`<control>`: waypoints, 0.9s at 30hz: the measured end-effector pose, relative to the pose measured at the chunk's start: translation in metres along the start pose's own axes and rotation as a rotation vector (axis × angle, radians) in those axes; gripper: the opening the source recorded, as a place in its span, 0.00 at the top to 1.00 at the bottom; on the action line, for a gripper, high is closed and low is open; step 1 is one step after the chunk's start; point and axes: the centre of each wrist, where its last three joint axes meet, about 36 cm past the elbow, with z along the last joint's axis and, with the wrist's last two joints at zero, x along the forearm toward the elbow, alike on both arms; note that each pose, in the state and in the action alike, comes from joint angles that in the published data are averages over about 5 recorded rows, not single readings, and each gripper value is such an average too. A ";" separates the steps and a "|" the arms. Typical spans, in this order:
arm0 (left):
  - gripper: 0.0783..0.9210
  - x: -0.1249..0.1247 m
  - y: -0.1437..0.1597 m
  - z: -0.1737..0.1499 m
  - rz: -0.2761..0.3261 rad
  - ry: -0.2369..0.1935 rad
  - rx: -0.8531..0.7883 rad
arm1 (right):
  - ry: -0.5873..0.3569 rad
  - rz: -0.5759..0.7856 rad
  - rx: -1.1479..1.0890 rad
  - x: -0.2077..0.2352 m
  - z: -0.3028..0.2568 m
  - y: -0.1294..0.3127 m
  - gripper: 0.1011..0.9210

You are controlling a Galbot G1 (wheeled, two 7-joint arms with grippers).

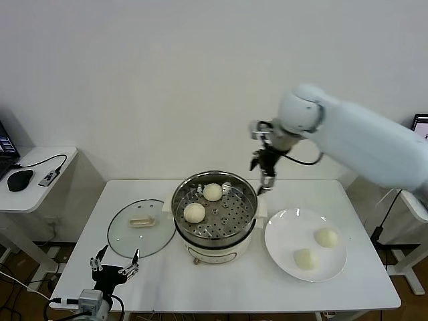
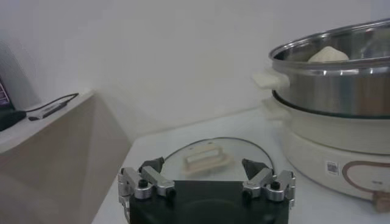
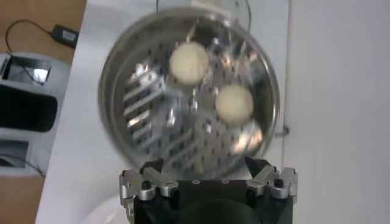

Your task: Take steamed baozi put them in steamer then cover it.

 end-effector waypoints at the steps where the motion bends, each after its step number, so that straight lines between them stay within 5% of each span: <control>1: 0.12 0.000 -0.001 0.000 0.001 0.002 0.002 | 0.006 -0.003 -0.005 -0.002 0.009 0.005 0.12; 27: 0.12 0.003 -0.010 0.011 0.011 0.045 -0.008 | 0.114 -0.154 -0.080 -0.127 0.104 0.085 0.12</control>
